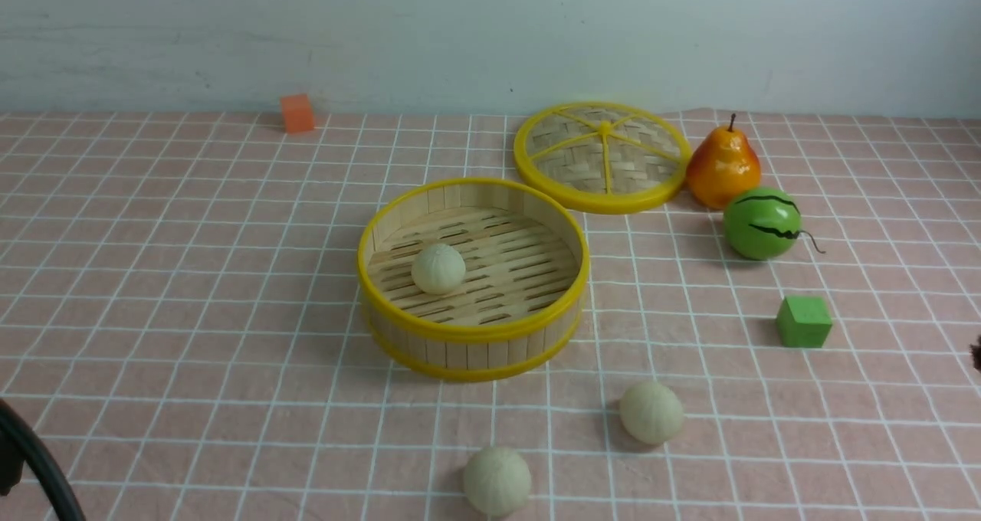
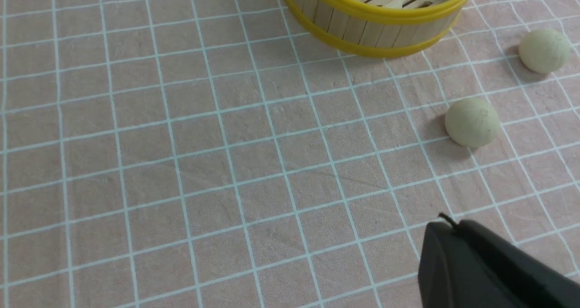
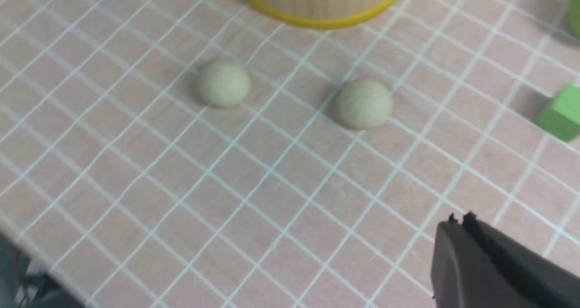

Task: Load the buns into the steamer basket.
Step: Use the right arm to grab a steamed stuffed bun

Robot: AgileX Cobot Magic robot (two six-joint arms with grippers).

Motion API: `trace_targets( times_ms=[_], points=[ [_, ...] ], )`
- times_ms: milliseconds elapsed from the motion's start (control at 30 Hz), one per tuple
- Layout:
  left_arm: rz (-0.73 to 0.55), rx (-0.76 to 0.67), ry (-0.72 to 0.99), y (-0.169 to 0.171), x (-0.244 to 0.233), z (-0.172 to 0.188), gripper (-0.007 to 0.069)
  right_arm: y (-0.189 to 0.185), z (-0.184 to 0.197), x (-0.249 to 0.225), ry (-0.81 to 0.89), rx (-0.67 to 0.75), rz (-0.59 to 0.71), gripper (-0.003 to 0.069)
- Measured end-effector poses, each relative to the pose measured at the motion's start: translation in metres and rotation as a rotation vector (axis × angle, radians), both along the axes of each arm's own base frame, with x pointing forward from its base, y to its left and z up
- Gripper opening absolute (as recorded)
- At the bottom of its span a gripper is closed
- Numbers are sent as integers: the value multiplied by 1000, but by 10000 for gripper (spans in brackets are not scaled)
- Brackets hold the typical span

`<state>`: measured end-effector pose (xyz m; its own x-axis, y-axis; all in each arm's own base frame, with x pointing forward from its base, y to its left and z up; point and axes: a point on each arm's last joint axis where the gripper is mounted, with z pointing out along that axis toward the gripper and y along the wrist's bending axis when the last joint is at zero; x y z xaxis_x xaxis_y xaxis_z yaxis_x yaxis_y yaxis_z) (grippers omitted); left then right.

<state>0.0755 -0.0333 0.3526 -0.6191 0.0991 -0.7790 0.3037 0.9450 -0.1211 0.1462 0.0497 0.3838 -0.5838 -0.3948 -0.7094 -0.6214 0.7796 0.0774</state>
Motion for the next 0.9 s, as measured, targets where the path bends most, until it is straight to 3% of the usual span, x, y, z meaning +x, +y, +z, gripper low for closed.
trace_targets(
  times_ms=[233, 467, 600, 733, 900],
  points=[
    [-1, -2, 2, 0, 0, 0, -13, 44, -7, 43, 173, -101, 168, -10],
    [-1, -3, 2, 0, 0, 0, -13, 131, -42, 72, 267, -372, 297, 1],
    [-2, -5, 4, 0, 0, 0, -13, 173, -64, 84, 299, -444, 330, 31],
    [-3, -6, 5, -1, 0, 0, -13, 204, -82, 96, 329, -464, 359, 104],
    [-8, -19, 11, -2, -1, 0, -13, 241, -124, 124, 390, -464, 337, 337]
  ],
)
